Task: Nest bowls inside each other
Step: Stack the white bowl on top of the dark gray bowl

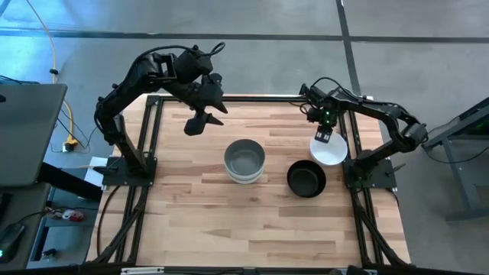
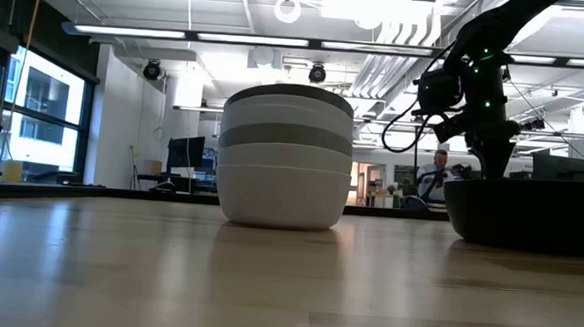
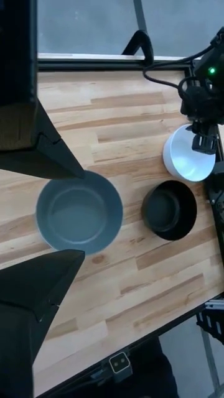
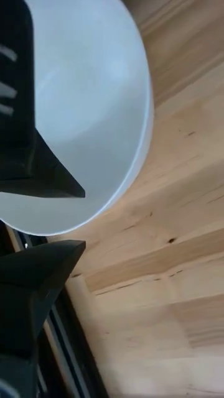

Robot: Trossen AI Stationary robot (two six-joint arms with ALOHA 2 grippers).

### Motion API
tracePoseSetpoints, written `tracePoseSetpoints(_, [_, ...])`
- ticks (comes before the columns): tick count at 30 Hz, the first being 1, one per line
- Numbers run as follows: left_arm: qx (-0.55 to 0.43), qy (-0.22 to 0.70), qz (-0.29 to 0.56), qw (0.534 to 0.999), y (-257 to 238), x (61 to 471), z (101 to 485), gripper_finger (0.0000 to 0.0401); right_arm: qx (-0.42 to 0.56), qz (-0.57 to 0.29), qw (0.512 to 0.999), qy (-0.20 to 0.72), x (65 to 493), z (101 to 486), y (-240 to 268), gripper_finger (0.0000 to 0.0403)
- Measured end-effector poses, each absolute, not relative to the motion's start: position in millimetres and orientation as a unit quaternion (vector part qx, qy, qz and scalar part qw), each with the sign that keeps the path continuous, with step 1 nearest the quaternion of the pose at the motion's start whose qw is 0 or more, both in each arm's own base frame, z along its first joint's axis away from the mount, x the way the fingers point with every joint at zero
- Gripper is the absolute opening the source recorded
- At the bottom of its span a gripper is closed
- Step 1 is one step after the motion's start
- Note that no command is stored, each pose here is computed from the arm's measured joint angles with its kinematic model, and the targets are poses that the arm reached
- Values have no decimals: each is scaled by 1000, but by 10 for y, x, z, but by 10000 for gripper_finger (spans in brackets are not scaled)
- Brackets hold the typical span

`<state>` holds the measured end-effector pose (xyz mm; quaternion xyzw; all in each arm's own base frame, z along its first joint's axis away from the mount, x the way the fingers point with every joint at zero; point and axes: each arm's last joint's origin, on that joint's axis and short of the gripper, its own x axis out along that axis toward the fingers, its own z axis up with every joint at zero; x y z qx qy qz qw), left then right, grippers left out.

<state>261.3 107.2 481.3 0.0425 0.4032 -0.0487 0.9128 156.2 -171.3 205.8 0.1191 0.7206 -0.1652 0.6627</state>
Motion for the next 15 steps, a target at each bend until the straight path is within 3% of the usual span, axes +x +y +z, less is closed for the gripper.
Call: tracePoseSetpoints(15, [39,404,-47,913,1071,2612,4813,181,138,-166,629,747,1614,1803,-1852,110])
